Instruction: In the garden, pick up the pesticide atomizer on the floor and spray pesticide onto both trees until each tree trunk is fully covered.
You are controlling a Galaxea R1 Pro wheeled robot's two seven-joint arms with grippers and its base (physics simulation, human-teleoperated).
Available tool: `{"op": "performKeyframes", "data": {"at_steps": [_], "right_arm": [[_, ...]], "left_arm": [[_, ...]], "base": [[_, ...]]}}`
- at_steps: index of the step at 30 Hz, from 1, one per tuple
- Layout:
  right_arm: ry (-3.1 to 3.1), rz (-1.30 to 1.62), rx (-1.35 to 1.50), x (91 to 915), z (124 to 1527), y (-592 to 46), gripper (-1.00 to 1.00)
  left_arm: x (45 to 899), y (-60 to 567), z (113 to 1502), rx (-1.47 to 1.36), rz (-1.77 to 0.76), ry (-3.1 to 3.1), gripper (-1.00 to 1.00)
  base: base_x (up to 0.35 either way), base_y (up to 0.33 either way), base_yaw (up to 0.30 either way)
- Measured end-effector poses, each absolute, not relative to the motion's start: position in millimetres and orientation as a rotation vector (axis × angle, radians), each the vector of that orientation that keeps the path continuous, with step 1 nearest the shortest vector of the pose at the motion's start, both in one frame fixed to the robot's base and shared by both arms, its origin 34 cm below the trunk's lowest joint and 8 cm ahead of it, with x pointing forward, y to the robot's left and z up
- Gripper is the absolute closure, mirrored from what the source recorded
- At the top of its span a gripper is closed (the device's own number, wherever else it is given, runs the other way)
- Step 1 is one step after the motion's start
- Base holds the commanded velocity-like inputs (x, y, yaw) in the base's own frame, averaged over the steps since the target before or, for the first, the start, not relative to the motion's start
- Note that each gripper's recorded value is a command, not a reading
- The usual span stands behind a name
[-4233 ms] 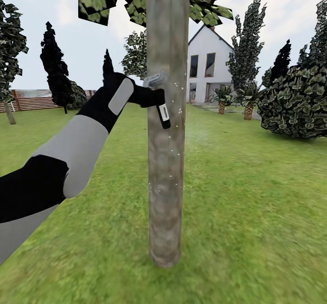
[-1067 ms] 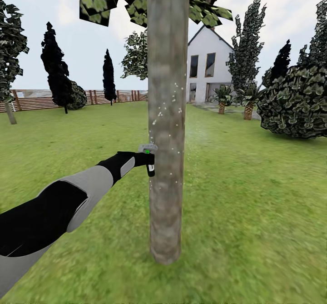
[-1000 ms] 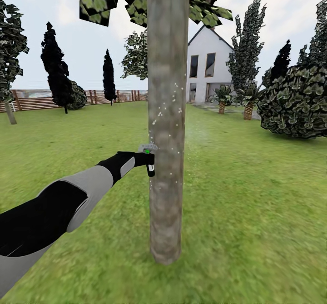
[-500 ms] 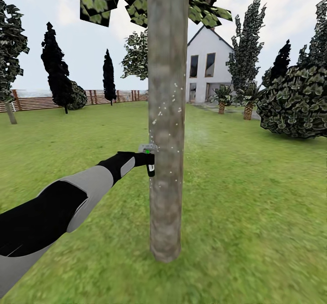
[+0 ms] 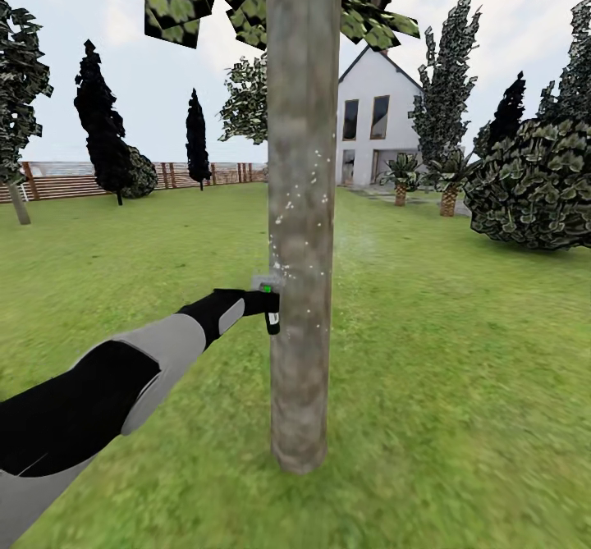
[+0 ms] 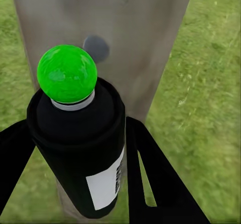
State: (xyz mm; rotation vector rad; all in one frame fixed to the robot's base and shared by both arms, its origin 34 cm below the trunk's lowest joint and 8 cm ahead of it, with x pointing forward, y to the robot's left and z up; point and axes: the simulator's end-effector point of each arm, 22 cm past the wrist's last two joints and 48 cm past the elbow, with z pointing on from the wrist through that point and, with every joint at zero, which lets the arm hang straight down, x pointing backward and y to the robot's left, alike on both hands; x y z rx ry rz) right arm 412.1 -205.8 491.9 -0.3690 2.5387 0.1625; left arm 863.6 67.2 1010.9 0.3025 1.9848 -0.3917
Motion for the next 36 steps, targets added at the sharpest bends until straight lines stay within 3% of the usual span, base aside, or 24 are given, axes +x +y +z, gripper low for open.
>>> {"op": "performKeyframes", "data": {"at_steps": [36], "right_arm": [[2.537,0.158,-0.368,412.6,492.0,-207.2,-1.00]], "left_arm": [[796.5,58.7,845.8,0.349,-0.388,2.018,1.00]], "base": [[0.000,0.000,0.000]]}}
